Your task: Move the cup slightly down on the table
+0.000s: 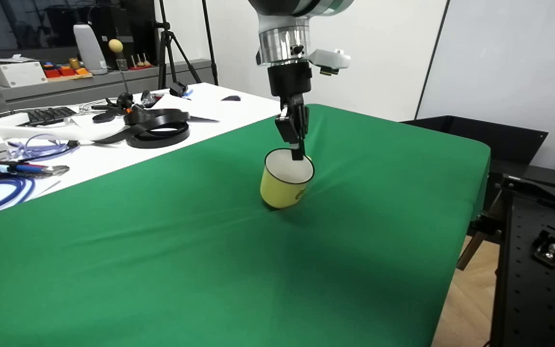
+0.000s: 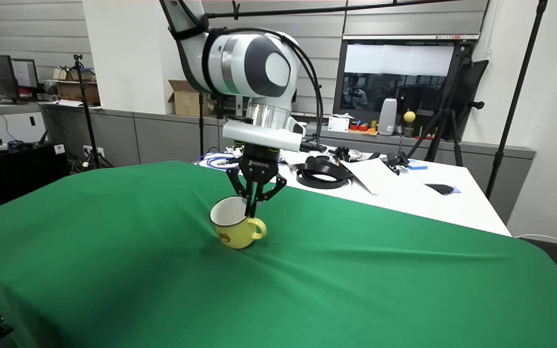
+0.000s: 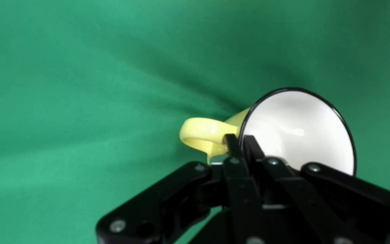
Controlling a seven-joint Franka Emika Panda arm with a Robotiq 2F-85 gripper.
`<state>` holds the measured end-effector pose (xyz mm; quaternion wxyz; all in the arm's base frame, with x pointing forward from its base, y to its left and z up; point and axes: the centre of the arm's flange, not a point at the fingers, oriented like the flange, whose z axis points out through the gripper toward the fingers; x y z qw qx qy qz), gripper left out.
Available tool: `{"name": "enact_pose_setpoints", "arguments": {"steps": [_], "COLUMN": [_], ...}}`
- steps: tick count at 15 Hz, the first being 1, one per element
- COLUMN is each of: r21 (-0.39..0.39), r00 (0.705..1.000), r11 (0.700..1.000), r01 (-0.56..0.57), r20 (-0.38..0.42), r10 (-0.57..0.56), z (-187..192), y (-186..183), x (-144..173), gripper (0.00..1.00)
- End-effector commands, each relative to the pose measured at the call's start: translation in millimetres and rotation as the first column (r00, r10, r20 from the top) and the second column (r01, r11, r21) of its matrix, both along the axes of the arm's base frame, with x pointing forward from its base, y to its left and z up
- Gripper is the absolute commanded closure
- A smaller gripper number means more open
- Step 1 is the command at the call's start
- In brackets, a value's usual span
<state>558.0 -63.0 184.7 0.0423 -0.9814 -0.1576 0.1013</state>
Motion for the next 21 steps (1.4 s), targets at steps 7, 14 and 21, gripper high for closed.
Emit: {"name": "enact_pose_setpoints", "arguments": {"steps": [7,14,21], "r21": [-0.06,-0.248,-0.386], "r00": [0.995,0.987,0.963], "r11": [0.993,0.96,0.907], "r01": [0.1,0.127,0.169], "r20": [0.007,0.131,0.259], "r10": [-0.1,-0.097,-0.07], "z": [4.4,44.5,76.4], "y": [6.5,24.8,48.6], "x": [-13.3,-17.5,-25.6], "gripper": [0.26,0.0,0.0]}}
